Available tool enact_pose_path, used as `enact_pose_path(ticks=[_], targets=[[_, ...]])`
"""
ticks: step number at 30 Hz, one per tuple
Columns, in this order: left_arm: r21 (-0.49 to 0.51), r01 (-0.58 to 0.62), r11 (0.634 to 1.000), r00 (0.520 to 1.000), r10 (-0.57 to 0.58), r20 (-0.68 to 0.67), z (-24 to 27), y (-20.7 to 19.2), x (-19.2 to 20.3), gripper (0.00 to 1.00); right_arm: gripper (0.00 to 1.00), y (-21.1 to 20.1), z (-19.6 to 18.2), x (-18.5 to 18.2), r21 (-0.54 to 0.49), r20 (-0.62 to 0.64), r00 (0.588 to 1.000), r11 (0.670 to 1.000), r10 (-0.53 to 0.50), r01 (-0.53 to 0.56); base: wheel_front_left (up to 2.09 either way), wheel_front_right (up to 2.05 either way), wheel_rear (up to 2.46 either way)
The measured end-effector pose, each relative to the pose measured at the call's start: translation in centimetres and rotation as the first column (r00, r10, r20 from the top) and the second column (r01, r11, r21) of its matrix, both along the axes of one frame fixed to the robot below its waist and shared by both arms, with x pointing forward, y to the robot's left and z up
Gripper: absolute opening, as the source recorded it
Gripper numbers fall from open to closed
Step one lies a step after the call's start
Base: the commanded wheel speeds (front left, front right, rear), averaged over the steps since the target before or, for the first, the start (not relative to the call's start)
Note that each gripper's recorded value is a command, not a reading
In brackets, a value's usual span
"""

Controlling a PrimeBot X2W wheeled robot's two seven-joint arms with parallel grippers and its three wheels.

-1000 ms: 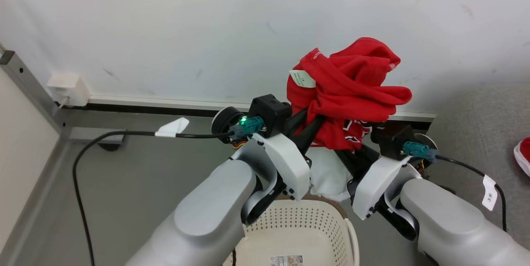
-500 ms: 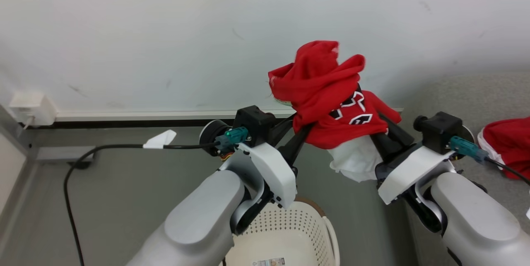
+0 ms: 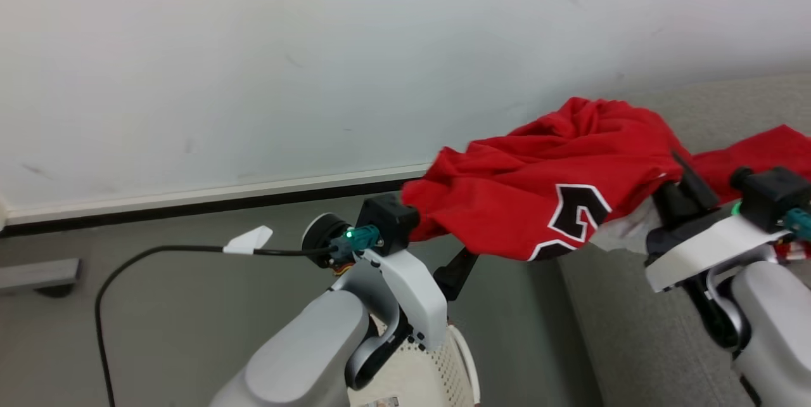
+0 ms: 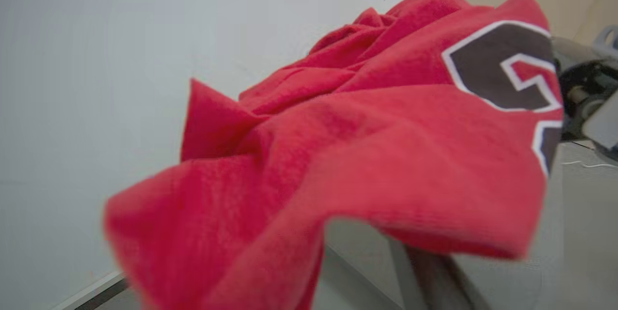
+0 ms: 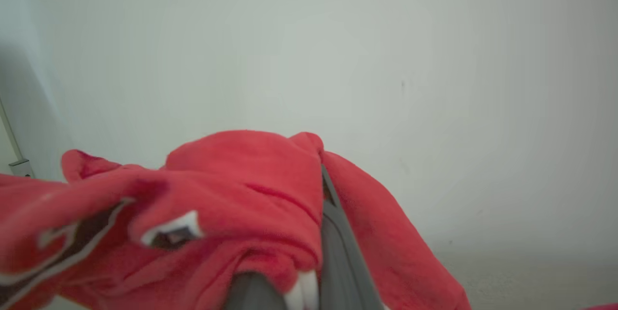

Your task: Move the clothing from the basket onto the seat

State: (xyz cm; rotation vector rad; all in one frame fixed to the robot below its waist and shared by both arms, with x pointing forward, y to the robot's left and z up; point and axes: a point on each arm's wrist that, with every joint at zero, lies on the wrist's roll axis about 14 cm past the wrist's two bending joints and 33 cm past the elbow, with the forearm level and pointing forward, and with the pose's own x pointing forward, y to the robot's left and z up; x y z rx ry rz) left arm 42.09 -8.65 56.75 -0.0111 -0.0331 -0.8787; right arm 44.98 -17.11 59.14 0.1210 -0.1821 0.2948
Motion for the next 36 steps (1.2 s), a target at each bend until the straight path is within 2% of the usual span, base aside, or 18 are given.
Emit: enact_pose_path(ticks=[9, 16, 28, 36], targets=[[0.008, 0.100, 0.995, 0.994, -0.099, -0.036, -1.8, -3.4, -0.9, 1.00, 0.00, -8.7, 2.5, -3.1, 0.018, 0.087, 0.972, 0.976, -0.217, 0.216, 0.00, 0.00, 0.00], [-0.003, 0.210, 0.978, 0.977, -0.210, -0.036, -2.3, -7.0, -2.0, 1.00, 0.00, -12.6, 2.5, -6.8, 0.013, 0.106, 0.937, 0.943, -0.333, 0.334, 0.00, 0.00, 0.00], [-0.025, 0.359, 0.933, 0.933, -0.359, -0.035, -3.0, -11.7, -3.9, 1.00, 0.00, -16.9, 1.3, -12.5, 0.031, 0.081, 0.861, 0.865, -0.502, 0.501, 0.00, 0.00, 0.00], [-0.035, 0.371, 0.928, 0.926, -0.373, -0.052, -3.7, -12.2, -3.3, 1.00, 0.00, -18.2, 0.9, -12.4, 0.005, 0.070, 0.842, 0.844, -0.535, 0.536, 0.00, 0.00, 0.00]])
